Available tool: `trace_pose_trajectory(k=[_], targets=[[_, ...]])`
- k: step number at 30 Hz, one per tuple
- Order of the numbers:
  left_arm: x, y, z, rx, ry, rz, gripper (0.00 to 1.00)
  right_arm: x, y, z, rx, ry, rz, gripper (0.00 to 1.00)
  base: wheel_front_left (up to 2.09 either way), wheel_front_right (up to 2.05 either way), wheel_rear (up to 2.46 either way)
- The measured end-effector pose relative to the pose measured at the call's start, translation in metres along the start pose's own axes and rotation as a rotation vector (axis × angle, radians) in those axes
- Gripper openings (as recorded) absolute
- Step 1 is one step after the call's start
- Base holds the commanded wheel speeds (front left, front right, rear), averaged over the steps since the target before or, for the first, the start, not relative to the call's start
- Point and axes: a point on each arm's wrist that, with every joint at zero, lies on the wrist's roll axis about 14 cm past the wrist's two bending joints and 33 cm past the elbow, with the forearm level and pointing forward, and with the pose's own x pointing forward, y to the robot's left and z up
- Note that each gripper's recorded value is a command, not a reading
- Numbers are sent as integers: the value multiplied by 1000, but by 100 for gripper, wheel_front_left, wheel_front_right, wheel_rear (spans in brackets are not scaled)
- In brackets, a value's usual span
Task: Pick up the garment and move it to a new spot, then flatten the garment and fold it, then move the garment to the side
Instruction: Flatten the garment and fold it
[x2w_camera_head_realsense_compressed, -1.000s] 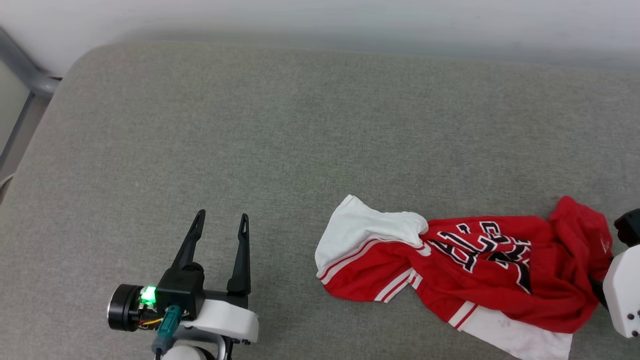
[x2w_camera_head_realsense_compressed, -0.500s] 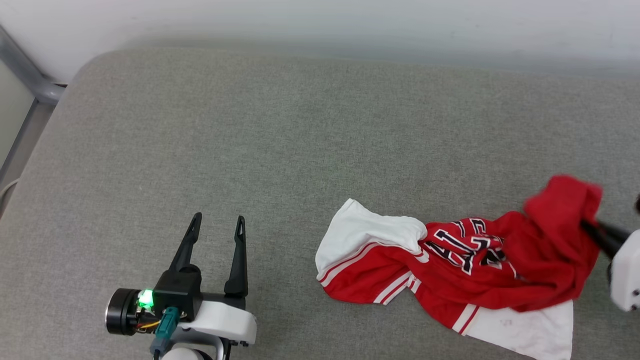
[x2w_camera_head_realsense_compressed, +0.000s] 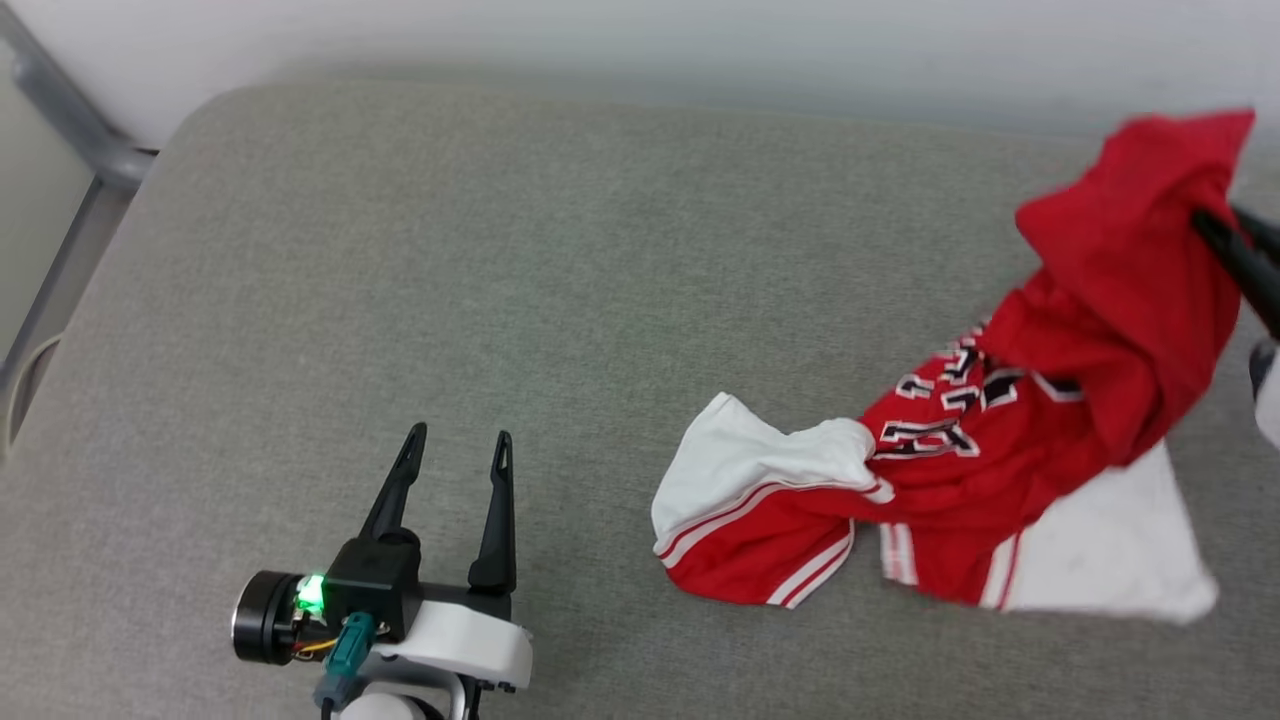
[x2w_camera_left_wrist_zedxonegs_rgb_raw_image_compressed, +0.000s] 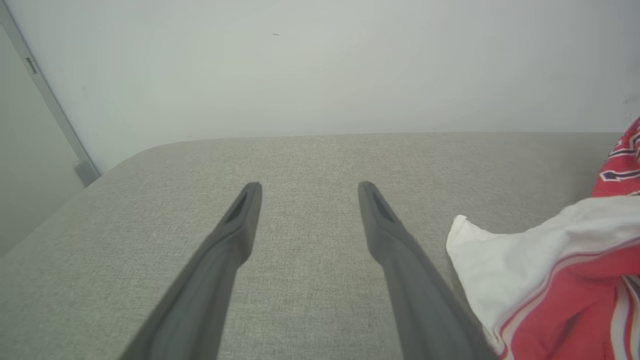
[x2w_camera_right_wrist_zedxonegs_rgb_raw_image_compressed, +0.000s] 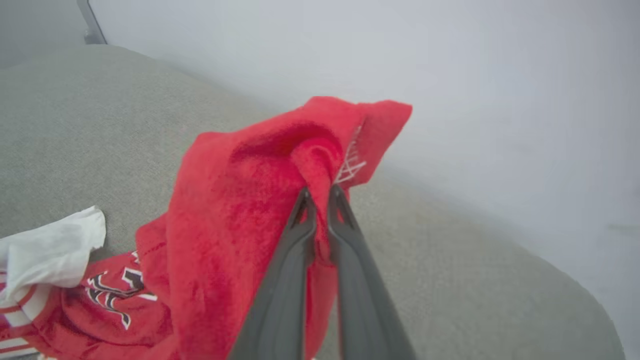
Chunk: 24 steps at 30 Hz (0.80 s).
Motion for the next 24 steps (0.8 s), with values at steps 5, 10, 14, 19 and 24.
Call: trace_pose_trajectory(k=[5, 10, 14, 19, 24], targets=[[3, 5, -2, -7, 8, 24, 100, 45, 14, 25, -1, -30, 28, 0, 0, 0, 0], [8, 10, -8, -11, 24, 45, 100, 97, 35, 6, 9, 83, 70, 0, 0, 0, 0], [12, 14, -11, -11, 35, 63, 100, 129, 62, -28, 5, 201, 123, 0, 0, 0, 0], [14, 18, -17, -8, 54, 78, 100, 145, 98, -90, -46, 404, 202, 0, 0, 0, 0], [13, 24, -18, 2, 59, 98, 100, 147, 111, -123, -48, 526, 236, 0, 0, 0, 0]])
